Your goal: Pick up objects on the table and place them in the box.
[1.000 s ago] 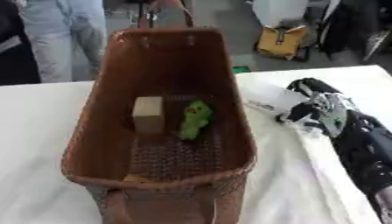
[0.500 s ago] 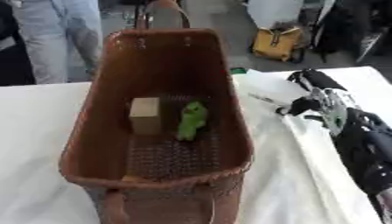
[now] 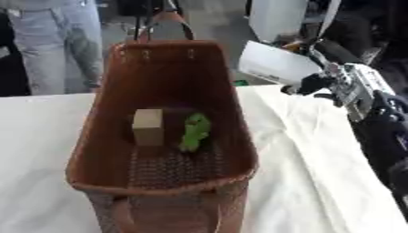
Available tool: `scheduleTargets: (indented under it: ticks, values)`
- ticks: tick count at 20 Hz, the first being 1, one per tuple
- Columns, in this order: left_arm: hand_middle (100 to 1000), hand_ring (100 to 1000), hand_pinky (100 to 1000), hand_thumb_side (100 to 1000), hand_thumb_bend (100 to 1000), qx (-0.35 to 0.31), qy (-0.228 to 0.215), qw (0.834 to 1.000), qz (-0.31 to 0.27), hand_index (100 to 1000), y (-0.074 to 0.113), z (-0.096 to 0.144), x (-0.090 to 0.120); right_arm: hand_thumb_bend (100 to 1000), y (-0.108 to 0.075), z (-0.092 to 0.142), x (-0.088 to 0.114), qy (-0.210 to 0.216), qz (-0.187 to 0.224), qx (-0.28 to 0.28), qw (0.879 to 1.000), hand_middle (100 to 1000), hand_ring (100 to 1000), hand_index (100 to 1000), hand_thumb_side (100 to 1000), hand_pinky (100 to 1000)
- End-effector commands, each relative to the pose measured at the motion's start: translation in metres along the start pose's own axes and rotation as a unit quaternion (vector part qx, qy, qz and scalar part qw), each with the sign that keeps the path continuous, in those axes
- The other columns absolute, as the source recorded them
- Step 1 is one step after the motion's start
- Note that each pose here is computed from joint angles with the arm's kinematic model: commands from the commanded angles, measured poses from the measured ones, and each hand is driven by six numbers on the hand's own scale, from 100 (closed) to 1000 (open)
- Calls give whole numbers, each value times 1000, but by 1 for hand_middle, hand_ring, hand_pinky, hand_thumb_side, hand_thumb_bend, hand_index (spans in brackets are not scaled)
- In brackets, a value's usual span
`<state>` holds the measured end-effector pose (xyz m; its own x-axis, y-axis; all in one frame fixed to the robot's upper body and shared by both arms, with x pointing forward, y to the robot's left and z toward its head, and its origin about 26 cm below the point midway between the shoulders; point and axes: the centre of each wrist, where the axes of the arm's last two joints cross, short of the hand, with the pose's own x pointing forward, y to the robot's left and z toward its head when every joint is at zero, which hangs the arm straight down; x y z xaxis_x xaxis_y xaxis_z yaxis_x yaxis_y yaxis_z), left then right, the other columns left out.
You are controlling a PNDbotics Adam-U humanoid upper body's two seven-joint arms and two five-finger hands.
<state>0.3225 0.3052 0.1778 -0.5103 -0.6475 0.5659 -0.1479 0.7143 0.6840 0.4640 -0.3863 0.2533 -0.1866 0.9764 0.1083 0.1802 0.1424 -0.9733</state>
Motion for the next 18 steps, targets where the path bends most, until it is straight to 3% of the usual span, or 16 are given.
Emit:
scheduleTargets:
  ticks: [1,6,7,8,18]
  values:
    - [746,694,685,458,604,5,-5,1000,-21,832,12,-1,1,420,-45,2,6,-26,22,-45,998,386,363,498,103,281]
    - [747,695,685,452,607,5,-3,1000,-23,832,13,0,0,419,-67,3,23,-63,19,-78,995,389,368,500,111,290]
    - [747,695,685,462,607,5,-2,1000,-23,832,13,1,-1,398,-70,4,27,-70,20,-84,994,392,372,503,309,295]
    - [747,695,685,451,608,5,-2,1000,-23,832,13,1,-1,419,-75,5,33,-82,22,-92,992,393,372,503,115,296]
    - [747,696,684,451,610,5,0,1000,-23,832,13,2,-1,400,-107,15,87,-189,48,-139,971,408,392,513,129,328]
